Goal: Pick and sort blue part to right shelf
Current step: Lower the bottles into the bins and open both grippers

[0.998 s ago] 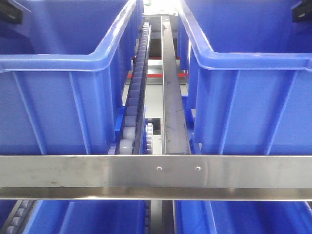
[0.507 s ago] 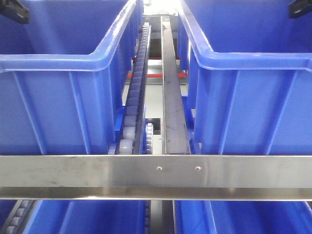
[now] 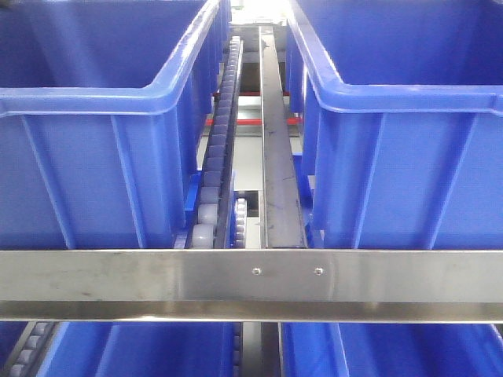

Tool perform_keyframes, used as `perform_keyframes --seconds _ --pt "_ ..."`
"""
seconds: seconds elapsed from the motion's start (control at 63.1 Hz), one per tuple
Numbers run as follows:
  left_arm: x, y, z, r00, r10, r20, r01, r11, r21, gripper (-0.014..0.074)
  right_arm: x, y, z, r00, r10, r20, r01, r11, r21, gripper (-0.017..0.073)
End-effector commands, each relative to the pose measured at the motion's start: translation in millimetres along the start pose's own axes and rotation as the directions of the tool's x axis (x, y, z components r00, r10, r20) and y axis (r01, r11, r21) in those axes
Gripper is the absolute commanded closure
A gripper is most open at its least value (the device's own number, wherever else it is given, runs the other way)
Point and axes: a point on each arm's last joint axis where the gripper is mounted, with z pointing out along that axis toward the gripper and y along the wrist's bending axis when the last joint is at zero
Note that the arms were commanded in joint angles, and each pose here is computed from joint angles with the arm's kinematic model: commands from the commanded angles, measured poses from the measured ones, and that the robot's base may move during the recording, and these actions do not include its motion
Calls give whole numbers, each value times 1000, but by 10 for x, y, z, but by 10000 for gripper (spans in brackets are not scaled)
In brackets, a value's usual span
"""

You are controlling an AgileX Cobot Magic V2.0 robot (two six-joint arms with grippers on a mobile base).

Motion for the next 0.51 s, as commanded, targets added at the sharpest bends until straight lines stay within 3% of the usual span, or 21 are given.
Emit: perform_keyframes --seconds 0.0,0.032,0.063,0.174,0.333,0.491 --pt "-290 51 -186 986 -15 165 19 1000 -24 428 -313 -9 -157 984 -1 177 0 1000 7 394" --pt "-308 72 -217 984 -16 176 22 999 -33 488 -332 -9 -184 982 -1 188 0 1000 7 456" --pt "-329 96 -254 982 -17 189 25 999 -42 459 -353 -9 -215 980 0 199 -1 1000 7 515" --pt "-375 148 -343 975 -43 219 57 997 -60 454 -396 -16 -299 975 38 218 -40 999 5 502" --pt "-414 201 -497 970 -47 239 68 994 -82 468 -445 -35 -454 956 161 243 -165 986 -7 502" --pt "-313 220 -710 962 -44 269 73 993 -98 468 -359 -37 -605 953 170 249 -173 985 -10 502"
